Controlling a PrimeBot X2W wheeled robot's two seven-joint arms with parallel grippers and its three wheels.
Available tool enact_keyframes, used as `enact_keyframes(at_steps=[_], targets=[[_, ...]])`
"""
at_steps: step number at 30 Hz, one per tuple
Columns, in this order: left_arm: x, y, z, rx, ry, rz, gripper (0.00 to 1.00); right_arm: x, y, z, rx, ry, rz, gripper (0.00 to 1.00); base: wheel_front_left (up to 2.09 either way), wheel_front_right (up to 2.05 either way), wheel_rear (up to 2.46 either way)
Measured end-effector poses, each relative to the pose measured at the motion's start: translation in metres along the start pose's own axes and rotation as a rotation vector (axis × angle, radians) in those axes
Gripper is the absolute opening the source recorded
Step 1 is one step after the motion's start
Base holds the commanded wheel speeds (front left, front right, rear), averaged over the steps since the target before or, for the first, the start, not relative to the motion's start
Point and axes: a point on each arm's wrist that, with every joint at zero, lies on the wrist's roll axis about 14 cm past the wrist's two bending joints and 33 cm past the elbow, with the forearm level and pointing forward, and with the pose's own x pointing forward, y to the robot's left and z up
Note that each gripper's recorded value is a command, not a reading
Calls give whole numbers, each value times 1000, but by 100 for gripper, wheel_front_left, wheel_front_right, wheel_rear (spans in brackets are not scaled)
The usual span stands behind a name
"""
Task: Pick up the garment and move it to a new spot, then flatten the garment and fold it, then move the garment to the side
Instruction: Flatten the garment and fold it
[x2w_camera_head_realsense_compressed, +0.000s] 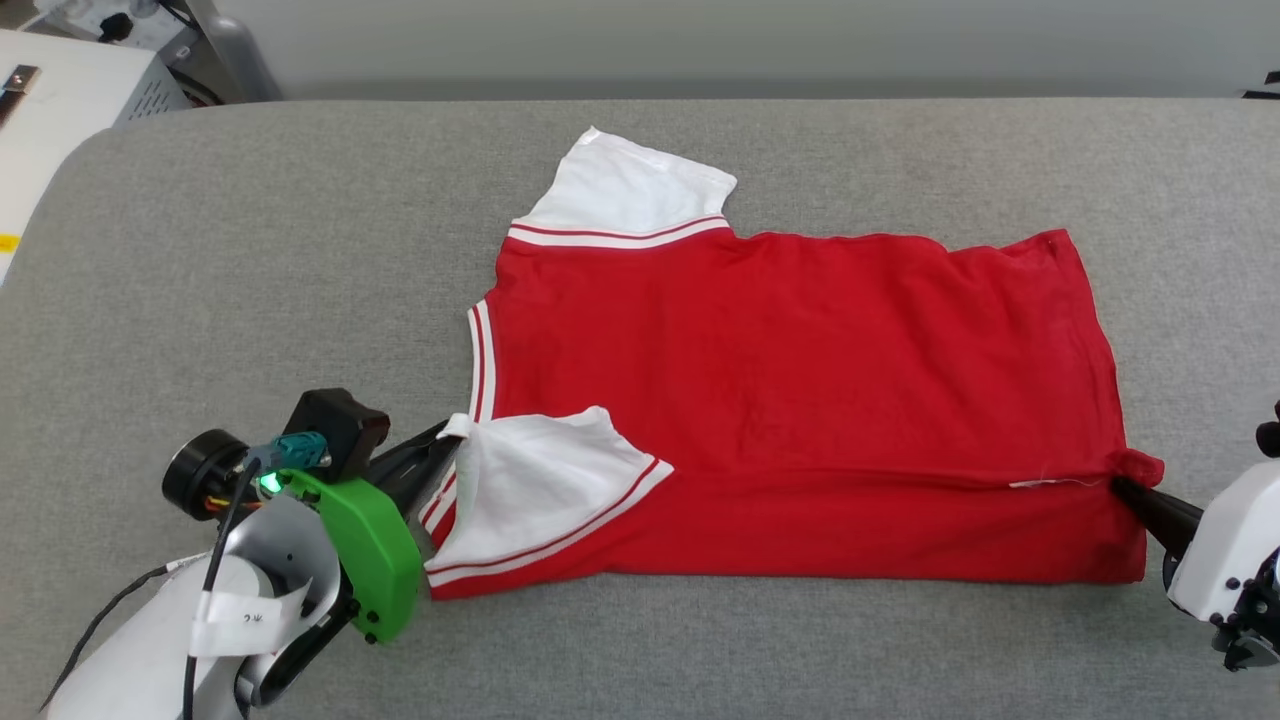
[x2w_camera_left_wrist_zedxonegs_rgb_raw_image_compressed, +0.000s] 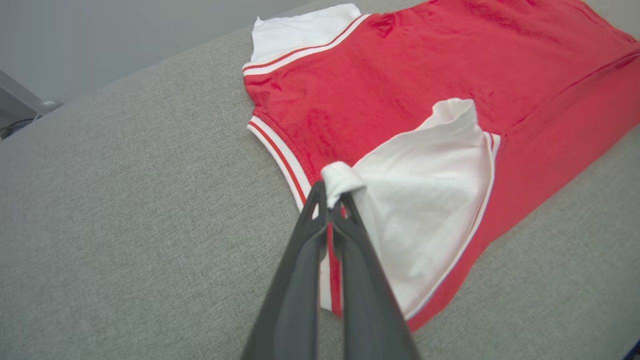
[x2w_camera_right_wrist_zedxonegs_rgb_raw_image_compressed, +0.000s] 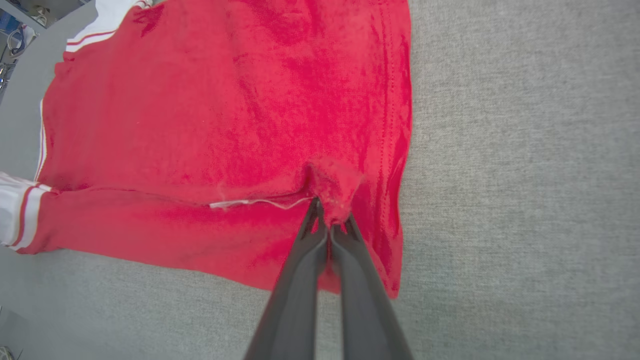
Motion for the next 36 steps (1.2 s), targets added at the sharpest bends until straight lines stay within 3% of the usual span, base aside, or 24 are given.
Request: enact_keyframes(at_steps=[12, 13, 14, 15, 28, 36], targets=[[40, 12, -39, 5, 115, -11, 0, 28, -13, -18, 16, 59, -38, 0, 0, 0, 0], [41, 12, -42, 3, 121, -10, 27, 30, -14, -20, 19, 62, -41, 0, 0, 0, 0], [43, 12, -44, -1, 118, -6, 100, 31, -16, -21, 19, 60, -46, 50, 0, 0, 0], [44, 13, -45, -3, 115, -1, 100, 32, -17, -21, 22, 54, -50, 100, 0, 0, 0], [25, 27, 0, -51, -121, 163, 100, 7, -8, 8, -24, -110, -33, 100, 0, 0, 0], [-11, 17, 2, -237, -196, 281, 100, -21, 4, 2, -157, -131, -49, 100, 0, 0, 0]])
